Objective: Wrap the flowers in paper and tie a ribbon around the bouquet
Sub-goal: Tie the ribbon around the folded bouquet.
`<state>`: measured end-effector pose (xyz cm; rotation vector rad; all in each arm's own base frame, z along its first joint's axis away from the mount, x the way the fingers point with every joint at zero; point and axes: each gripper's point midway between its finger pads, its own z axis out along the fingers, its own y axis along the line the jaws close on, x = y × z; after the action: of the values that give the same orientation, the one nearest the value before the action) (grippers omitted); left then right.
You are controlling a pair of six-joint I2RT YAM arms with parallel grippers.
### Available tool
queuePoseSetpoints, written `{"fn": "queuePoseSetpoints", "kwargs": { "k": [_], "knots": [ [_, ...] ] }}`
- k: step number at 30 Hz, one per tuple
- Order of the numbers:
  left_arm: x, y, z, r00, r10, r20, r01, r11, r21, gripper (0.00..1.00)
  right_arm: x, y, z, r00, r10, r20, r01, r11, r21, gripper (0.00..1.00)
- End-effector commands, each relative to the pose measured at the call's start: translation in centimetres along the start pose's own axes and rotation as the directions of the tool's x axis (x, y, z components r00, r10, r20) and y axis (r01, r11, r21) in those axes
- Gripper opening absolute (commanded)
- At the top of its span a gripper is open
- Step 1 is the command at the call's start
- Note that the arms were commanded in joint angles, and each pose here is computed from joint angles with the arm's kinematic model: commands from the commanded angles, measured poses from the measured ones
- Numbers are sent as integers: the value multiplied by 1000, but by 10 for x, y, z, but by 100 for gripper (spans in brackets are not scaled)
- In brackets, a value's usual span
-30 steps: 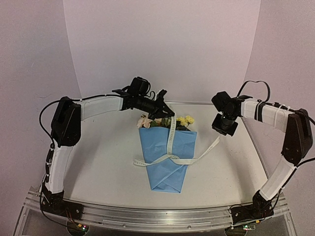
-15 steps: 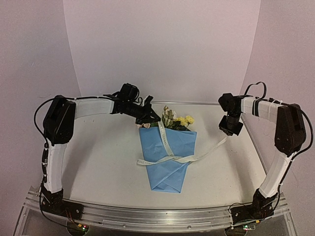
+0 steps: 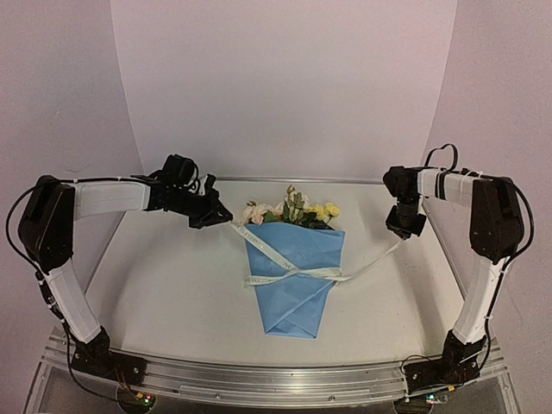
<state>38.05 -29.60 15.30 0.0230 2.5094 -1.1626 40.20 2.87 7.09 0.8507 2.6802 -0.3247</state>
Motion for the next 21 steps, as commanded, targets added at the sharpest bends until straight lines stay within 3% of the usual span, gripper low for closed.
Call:
{"fn": "queuePoseSetpoints", "kwargs": {
  "k": [1, 14, 21],
  "knots": [
    [-15, 38, -23, 995, -42, 86, 50, 994, -92, 0, -24, -14, -1, 999, -16, 40, 13, 998, 63, 0],
    [8, 98, -46, 986, -144, 81, 157, 972, -175, 0, -45, -28, 21, 1000, -11, -13, 13, 992, 125, 0],
    [24, 90, -44, 991, -131, 15, 131, 986, -101, 0, -42, -41, 9, 1000, -16, -12, 17, 990, 140, 0]
  ]
}}
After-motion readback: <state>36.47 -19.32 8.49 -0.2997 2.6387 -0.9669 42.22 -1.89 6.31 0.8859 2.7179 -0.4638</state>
